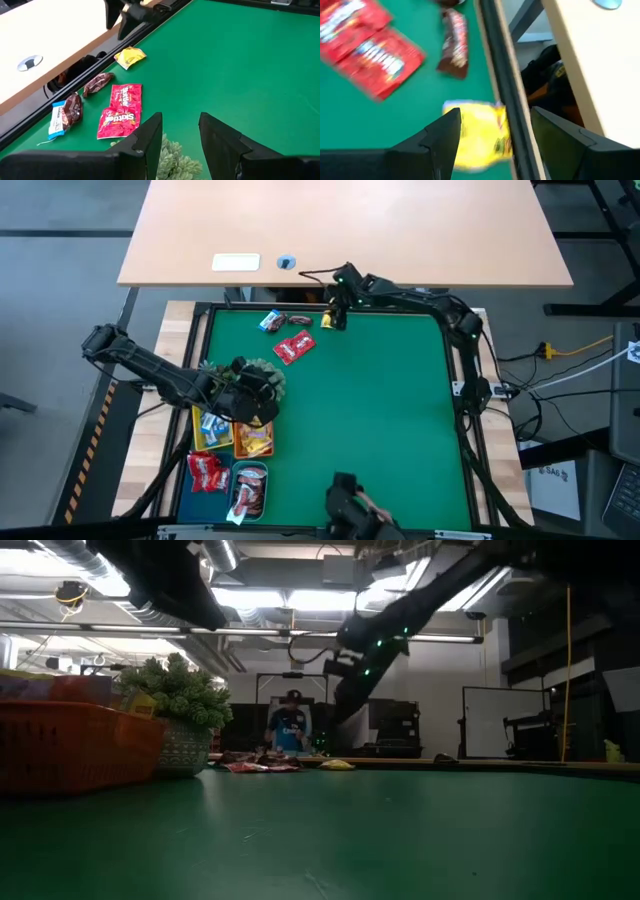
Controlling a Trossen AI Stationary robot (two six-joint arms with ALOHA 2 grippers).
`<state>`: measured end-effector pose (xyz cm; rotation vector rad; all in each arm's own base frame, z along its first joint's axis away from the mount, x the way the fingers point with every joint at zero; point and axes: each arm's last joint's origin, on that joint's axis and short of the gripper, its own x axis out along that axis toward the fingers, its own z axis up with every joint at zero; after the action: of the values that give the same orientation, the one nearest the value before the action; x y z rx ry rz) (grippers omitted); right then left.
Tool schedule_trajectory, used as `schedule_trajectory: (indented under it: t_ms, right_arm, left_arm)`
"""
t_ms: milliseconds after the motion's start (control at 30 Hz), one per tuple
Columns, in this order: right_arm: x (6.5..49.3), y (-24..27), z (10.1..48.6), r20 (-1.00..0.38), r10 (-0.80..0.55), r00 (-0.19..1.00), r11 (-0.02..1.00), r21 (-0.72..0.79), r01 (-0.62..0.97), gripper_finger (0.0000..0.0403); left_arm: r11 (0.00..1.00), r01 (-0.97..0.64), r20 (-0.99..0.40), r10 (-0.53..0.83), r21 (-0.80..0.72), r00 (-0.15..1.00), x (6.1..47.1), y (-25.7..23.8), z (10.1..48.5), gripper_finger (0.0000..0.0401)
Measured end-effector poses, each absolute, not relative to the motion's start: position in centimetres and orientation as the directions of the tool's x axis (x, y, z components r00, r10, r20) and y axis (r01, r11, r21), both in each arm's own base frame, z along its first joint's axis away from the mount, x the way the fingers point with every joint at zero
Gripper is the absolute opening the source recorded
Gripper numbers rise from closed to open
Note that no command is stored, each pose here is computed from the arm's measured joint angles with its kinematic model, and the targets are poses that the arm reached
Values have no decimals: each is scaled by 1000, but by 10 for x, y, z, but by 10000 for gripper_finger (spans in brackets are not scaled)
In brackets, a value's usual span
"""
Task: Sort candy
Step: Put the yellow candy into the orange basket
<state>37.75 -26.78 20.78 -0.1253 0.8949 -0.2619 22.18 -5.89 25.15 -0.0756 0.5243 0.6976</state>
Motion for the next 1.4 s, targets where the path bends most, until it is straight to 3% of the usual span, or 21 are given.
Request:
schedule_trajectory:
  t_ms: [400, 867, 1400]
  right_arm:
    - [377, -286, 152, -822, -224, 523, 965, -112, 238, 241]
    - [378, -288, 133, -840, -177, 513, 972, -65, 227, 235]
    - [377, -287, 132, -845, -161, 510, 975, -55, 216, 48]
  left_arm:
    - [769, -631, -484, 593, 105, 643, 222, -59, 252, 124]
    - [775, -625, -490, 584, 97, 647, 222, -59, 251, 124]
    - [778, -621, -495, 578, 95, 649, 222, -59, 251, 124]
